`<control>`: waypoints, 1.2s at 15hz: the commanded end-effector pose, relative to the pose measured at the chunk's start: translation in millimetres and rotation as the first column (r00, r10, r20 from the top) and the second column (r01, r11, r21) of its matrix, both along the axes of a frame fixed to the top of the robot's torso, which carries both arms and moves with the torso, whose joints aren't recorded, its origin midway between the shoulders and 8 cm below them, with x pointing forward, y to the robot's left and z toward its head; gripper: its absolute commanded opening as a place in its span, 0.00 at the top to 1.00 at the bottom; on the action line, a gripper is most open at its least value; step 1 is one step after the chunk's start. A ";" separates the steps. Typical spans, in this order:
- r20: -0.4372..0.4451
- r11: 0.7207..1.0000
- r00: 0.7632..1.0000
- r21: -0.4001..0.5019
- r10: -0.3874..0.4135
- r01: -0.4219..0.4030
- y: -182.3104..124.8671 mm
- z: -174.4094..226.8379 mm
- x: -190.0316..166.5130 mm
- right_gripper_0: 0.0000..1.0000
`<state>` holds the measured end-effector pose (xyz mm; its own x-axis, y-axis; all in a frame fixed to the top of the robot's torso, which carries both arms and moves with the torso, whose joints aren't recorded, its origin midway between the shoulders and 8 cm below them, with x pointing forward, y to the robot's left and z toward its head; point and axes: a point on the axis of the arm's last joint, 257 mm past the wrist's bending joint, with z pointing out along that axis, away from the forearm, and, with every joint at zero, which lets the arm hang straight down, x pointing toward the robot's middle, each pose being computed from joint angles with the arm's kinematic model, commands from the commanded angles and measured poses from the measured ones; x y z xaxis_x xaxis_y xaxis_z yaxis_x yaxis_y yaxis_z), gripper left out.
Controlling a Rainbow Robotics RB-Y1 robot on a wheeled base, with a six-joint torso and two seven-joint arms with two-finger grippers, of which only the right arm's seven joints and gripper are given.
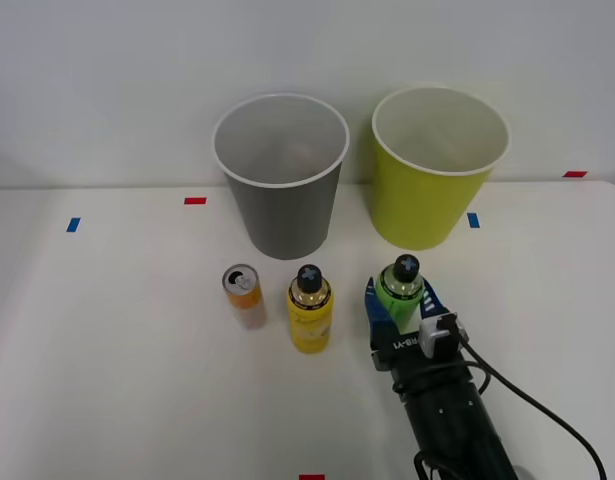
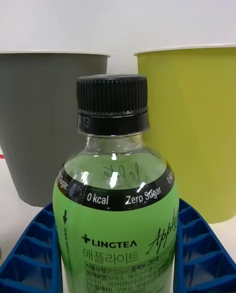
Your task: Put cans in the gray bin, plastic bottles in the light green bin
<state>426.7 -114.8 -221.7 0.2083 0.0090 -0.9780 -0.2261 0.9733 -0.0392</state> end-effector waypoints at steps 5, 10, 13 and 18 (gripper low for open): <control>0.015 0.999 1.000 0.038 -0.017 0.017 -21.4 16.4 -22.6 1.00; 0.023 0.990 0.999 0.135 -0.037 0.034 -57.4 50.9 -57.1 1.00; 0.043 0.973 0.999 0.230 -0.013 0.003 -71.6 86.3 -70.2 1.00; 0.137 0.904 0.989 0.411 0.063 -0.115 -66.8 171.7 -54.6 1.00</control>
<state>367.0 -182.0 -65.7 0.2829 0.3990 -0.8722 -0.3108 0.8984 0.3102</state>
